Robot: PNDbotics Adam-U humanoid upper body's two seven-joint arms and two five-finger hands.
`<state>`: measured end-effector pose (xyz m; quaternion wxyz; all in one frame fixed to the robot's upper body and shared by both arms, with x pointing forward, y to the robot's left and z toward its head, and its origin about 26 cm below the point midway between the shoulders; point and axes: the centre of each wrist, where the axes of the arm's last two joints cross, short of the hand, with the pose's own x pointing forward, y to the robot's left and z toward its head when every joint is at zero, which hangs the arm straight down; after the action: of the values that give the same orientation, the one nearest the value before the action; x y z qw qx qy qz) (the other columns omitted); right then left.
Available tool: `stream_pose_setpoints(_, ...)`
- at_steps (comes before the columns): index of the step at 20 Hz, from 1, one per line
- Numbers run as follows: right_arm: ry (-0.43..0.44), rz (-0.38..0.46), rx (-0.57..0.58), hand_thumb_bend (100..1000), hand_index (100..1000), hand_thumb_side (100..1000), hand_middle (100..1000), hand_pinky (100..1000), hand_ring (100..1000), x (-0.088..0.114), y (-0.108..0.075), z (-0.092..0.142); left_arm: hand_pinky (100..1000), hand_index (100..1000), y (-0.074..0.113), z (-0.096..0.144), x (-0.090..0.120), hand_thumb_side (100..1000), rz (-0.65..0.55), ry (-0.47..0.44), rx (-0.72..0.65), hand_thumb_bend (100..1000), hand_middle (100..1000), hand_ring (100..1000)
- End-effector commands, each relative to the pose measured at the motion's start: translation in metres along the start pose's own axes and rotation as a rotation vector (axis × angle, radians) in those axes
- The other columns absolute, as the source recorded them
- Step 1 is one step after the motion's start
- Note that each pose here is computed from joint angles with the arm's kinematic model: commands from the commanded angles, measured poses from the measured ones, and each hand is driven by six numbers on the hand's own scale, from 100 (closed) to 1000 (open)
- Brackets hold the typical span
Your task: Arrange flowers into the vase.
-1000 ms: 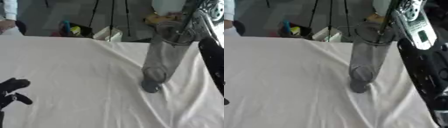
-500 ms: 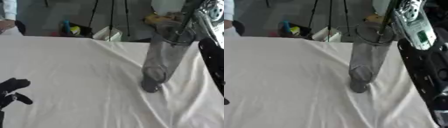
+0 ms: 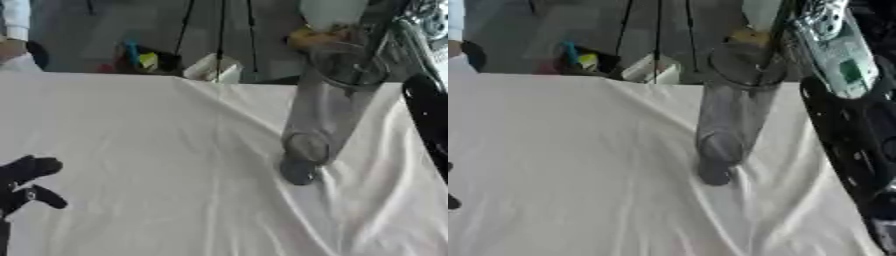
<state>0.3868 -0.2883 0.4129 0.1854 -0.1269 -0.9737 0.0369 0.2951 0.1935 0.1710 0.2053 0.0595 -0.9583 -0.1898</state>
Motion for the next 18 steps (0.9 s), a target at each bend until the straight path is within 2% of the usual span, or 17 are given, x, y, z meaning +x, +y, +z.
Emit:
stream_pose_setpoints(1,-0.046,0.048,0.034,100,100,1000,100,261,100,0.0165,-0.01,-0.0115,480,902,0.0016,-0.0038,0.0045,1000,-0.006,-0.022,-0.002,100,744,781)
stream_pose_setpoints(4,-0.044,0.055,0.049,100,100,1000,100,263,100,0.018,-0.011,-0.0122,480,902,0.0015,-0.0038,0.0045,1000,-0.006,-0.021,-0.002,100,744,781)
stream_pose_setpoints(5,-0.043,0.058,0.052,100,100,1000,100,301,109,0.0182,-0.0112,-0.0122,480,902,0.0016,-0.0037,0.0045,1000,-0.006,-0.021,-0.002,100,744,781)
stream_pose_setpoints(8,-0.038,0.083,0.087,100,107,1000,100,327,139,0.0173,-0.0113,-0.0104,480,901,0.0018,-0.0036,0.0044,1000,-0.007,-0.02,-0.001,100,744,781)
stream_pose_setpoints(10,-0.039,0.086,0.097,100,110,1000,100,391,197,0.0167,-0.0112,-0.0094,480,901,0.0017,-0.0036,0.0045,1000,-0.006,-0.02,0.0,100,744,781)
stream_pose_setpoints(15,-0.045,0.079,0.103,100,116,1000,133,449,231,0.0142,-0.0111,-0.0074,480,901,0.0015,-0.0037,0.0045,1000,-0.006,-0.021,0.001,100,744,782)
stream_pose_setpoints(18,-0.056,0.094,0.113,100,161,1000,210,552,291,0.0142,-0.0127,-0.006,481,901,0.0017,-0.004,0.0045,1000,-0.007,-0.022,0.002,100,744,782)
